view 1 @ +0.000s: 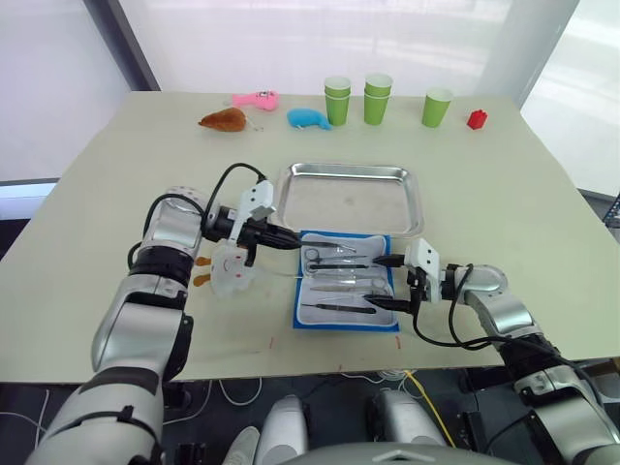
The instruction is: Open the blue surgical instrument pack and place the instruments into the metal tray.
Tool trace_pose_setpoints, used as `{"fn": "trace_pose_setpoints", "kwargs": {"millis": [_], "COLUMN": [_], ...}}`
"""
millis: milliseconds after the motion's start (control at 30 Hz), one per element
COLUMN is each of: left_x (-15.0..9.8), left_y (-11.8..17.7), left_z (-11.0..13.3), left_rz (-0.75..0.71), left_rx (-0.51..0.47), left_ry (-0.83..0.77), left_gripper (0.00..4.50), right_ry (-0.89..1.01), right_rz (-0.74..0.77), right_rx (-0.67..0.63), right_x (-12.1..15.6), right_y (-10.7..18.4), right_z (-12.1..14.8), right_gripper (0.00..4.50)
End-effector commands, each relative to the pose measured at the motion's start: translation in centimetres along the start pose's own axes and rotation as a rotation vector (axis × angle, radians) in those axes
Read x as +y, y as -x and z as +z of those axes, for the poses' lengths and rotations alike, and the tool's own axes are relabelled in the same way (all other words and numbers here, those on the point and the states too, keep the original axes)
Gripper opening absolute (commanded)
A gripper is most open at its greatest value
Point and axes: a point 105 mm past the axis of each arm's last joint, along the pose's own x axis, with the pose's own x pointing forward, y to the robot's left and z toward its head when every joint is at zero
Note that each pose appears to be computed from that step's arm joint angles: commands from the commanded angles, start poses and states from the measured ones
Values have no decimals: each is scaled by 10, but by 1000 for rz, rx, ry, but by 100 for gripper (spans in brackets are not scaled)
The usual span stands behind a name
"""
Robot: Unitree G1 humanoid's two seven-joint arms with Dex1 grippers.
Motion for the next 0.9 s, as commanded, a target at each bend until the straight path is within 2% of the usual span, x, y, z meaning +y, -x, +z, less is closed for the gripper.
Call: {"fn": "trace_pose_setpoints", "kwargs": {"millis": [33, 333, 633, 800, 900], "left_x": [0, -5, -11, 1, 14], "left_y": [20, 37, 61, 67, 58], "left_z": [17, 12, 20, 33, 45], "left_rz": [14, 34, 67, 169, 274], "left_rx": [-44, -32, -121, -257, -360], "left_ry": [-45, -19, 39, 88, 141], "left_gripper": [4, 4, 4, 4, 4], "right_ry": [-266, -265, -263, -261, -259], "right_rz": [97, 98, 99, 100, 101], "right_rx": [314, 309, 308, 310, 311], "right_x": [43, 43, 44, 45, 44], "right_y": [-2, -3, -3, -2, -2], "right_z": [-91, -91, -91, -91, -91], "right_gripper": [450, 450, 450, 450, 450]}}
